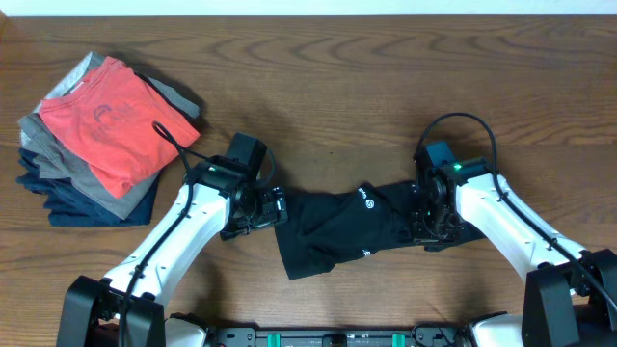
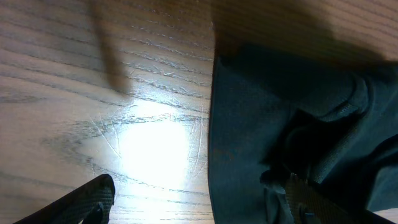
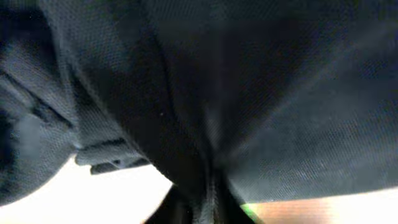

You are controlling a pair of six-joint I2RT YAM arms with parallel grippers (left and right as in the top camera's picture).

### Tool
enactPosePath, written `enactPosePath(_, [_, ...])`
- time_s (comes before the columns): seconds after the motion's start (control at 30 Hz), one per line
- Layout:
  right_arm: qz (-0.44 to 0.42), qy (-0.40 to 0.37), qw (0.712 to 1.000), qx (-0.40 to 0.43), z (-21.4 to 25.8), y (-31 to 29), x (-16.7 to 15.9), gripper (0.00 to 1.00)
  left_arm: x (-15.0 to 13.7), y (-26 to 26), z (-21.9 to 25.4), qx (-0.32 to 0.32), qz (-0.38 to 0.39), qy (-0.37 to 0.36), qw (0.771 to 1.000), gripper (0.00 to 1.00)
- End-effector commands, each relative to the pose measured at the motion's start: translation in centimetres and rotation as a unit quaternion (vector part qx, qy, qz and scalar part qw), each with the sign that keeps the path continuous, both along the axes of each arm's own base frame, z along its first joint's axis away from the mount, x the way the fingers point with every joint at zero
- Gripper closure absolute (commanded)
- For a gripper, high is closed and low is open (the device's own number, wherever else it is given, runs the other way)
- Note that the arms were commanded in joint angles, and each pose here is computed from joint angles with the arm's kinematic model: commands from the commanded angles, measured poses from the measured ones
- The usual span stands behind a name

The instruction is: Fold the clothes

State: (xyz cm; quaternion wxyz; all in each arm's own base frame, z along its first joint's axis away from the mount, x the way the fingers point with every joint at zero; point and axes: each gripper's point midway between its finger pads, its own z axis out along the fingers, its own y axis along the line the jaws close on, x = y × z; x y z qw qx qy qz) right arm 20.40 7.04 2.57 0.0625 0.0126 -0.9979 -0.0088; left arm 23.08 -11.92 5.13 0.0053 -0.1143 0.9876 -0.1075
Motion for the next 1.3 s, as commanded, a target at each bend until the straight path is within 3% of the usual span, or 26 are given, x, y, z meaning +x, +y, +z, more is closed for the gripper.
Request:
enactPosePath(0.0, [-0.001, -0.015, 1.000, -0.001, -0.2, 0.2, 0.6, 0.75, -0.5, 0.1, -0.5, -0.002, 0.004, 0.014, 1.000, 0.11])
enactPosePath(0.07, [-0.009, -0.034, 0.999, 0.004, -0.3, 0.5, 1.6, 0.66, -0.7, 0.0, -0.5, -0.004, 0.004, 0.019, 1.000, 0.08])
enactPosePath(0.17, [-0.020, -0.068, 0.997, 0.015, -0.3, 1.0, 3.2, 0.39, -1.1, -0.3, -0.4, -0.013, 0.002, 0.028, 1.000, 0.06])
enactPosePath(0.23, [-0.024, -0.086, 0.996, 0.028, -0.2, 1.6, 4.2, 0.35, -1.2, -0.3, -0.4, -0.012, 0.001, 0.030, 0.999, 0.05])
enactPosePath(0.53, [-0.024, -0.113, 0.991, 0.065, 0.1, 3.0, 5.7, 0.34, -2.3, -2.3, -1.2, -0.041, -0.031, 0.040, 0.998, 0.02])
enactPosePath(0.87, [-0.024, -0.113, 0.991, 0.065, 0.1, 3.0, 5.7, 0.30, -2.7, -6.1, -3.8, -0.152, -0.070, 0.028, 0.985, 0.00])
enactPosePath(1.03, [-0.024, -0.112, 0.991, 0.064, 0.1, 3.0, 5.6, 0.29, -3.1, -6.5, -4.5, -0.167, -0.072, 0.035, 0.983, 0.01])
enactPosePath(1.2, [-0.024, -0.112, 0.991, 0.064, 0.1, 3.0, 5.6, 0.29, -3.5, -6.9, -4.5, -0.182, -0.073, 0.042, 0.980, 0.26])
enactPosePath(1.27, [-0.024, -0.111, 0.991, 0.064, 0.1, 2.9, 5.6, 0.29, -3.5, -6.8, -4.6, -0.181, -0.073, 0.041, 0.980, 0.44])
